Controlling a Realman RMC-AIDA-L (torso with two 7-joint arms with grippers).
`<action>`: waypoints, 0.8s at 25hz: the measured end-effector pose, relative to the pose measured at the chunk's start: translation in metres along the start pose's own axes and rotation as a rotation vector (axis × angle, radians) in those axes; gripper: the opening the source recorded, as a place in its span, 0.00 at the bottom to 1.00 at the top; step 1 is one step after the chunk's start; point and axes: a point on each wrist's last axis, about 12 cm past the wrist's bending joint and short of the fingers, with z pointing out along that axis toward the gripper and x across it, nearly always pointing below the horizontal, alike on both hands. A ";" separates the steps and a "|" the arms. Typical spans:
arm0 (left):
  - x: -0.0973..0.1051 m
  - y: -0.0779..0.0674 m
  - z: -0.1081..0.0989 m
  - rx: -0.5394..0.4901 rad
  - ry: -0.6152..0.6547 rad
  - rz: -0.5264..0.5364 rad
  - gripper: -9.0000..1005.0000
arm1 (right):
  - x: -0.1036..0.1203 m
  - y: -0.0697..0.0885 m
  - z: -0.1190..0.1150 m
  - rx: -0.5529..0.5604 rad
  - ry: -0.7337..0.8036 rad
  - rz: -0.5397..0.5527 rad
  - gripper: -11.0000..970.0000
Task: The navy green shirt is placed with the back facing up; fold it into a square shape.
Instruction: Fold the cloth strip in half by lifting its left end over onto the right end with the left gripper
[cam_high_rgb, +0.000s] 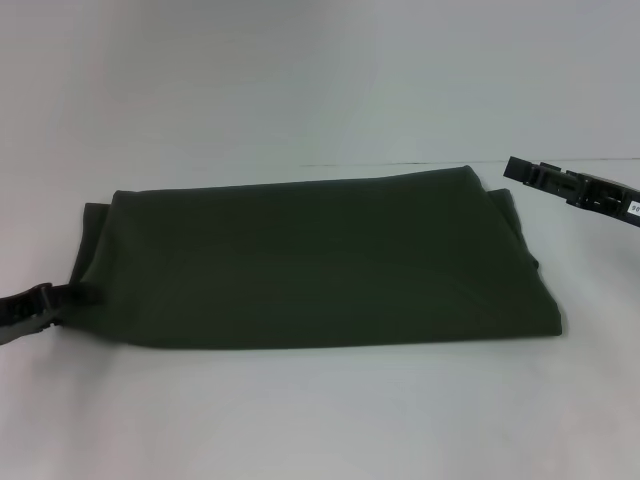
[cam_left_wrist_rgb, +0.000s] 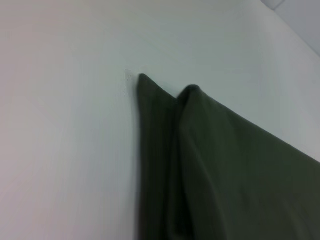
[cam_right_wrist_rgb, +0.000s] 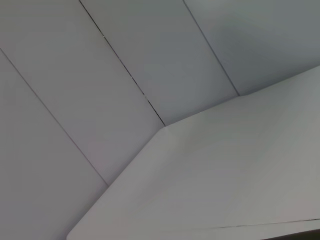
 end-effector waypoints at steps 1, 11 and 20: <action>0.000 0.001 0.000 -0.005 -0.003 0.000 0.71 | 0.000 0.000 0.000 0.000 0.000 0.000 0.88; 0.002 0.002 0.000 -0.007 -0.006 0.002 0.32 | 0.000 0.001 0.000 -0.006 0.001 0.000 0.87; 0.009 0.007 -0.010 0.025 -0.028 -0.024 0.12 | -0.001 0.001 -0.001 -0.013 -0.021 0.006 0.87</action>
